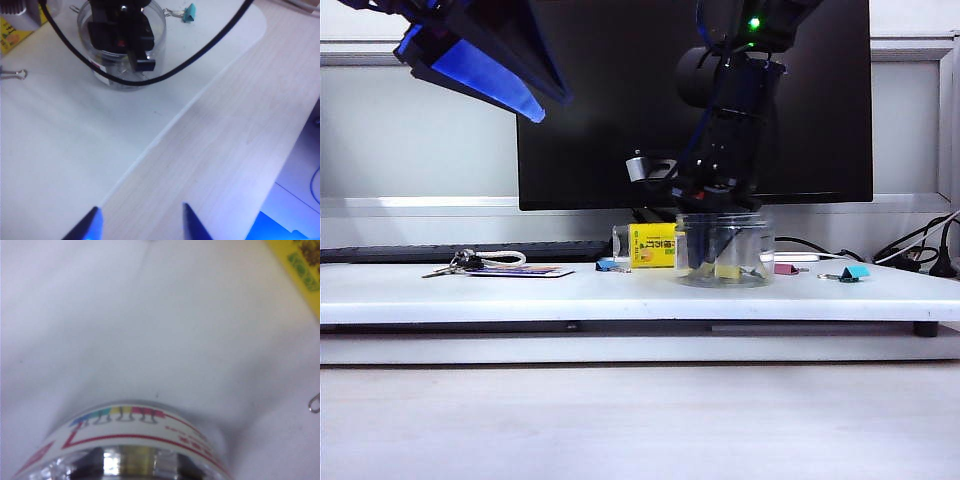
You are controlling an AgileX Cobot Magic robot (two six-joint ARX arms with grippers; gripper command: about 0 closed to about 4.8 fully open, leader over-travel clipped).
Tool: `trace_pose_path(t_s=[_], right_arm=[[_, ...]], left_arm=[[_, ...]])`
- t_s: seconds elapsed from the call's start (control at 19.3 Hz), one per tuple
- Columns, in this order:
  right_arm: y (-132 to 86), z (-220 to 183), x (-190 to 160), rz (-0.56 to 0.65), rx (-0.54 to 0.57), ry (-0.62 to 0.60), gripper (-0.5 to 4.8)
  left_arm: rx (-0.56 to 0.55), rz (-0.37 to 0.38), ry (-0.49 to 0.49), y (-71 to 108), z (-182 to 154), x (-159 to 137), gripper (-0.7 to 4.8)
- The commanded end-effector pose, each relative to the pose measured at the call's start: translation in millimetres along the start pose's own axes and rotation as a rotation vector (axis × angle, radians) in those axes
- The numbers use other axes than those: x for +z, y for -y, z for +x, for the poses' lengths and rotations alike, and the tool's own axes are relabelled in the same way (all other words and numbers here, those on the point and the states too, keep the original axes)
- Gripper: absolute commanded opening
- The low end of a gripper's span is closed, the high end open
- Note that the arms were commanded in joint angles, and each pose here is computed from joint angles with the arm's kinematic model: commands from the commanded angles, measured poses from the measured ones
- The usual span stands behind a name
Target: Take the clips out of the round transparent plastic box and place them on the table.
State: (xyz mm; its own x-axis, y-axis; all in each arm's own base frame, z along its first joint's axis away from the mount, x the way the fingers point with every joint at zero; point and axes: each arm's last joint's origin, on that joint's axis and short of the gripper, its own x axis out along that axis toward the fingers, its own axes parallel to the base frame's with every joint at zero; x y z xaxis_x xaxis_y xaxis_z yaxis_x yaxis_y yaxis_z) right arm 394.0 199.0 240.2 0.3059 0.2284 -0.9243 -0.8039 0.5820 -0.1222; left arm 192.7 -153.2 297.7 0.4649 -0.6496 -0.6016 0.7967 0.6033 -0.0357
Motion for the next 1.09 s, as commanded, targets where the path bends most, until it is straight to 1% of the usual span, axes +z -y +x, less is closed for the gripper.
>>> trace_pose_path(t_s=[0.05, 0.31, 0.42, 0.57, 0.73, 0.78, 0.83, 1.09], right_arm=[[0, 1, 0, -0.003, -0.005, -0.004, 1.9], [2, 10, -1, 0.002, -0.03, -0.041, 1.87], [2, 14, -2, 0.007, -0.032, -0.05, 1.39], [3, 15, -1, 0.01, -0.06, -0.045, 1.36], [4, 16, -1, 0.017, -0.06, -0.043, 1.34], [4, 18, -1, 0.018, -0.059, -0.047, 1.21], [4, 18, -1, 0.021, -0.055, -0.052, 0.96], [4, 20, -1, 0.03, -0.055, -0.053, 0.92]], left_arm=[[-0.005, 0.016, 0.018, 0.4, -1, 3, 2.15], [-0.005, 0.026, 0.016, 0.4, -1, 2, 2.15], [-0.005, 0.027, 0.016, 0.4, -1, 2, 2.15], [-0.005, 0.03, 0.016, 0.4, -1, 2, 2.15], [-0.004, 0.03, 0.016, 0.4, -1, 2, 2.15], [-0.005, 0.03, 0.016, 0.4, -1, 2, 2.15], [-0.004, 0.03, 0.016, 0.4, -1, 2, 2.15], [-0.003, 0.03, 0.015, 0.3, -1, 2, 2.15]])
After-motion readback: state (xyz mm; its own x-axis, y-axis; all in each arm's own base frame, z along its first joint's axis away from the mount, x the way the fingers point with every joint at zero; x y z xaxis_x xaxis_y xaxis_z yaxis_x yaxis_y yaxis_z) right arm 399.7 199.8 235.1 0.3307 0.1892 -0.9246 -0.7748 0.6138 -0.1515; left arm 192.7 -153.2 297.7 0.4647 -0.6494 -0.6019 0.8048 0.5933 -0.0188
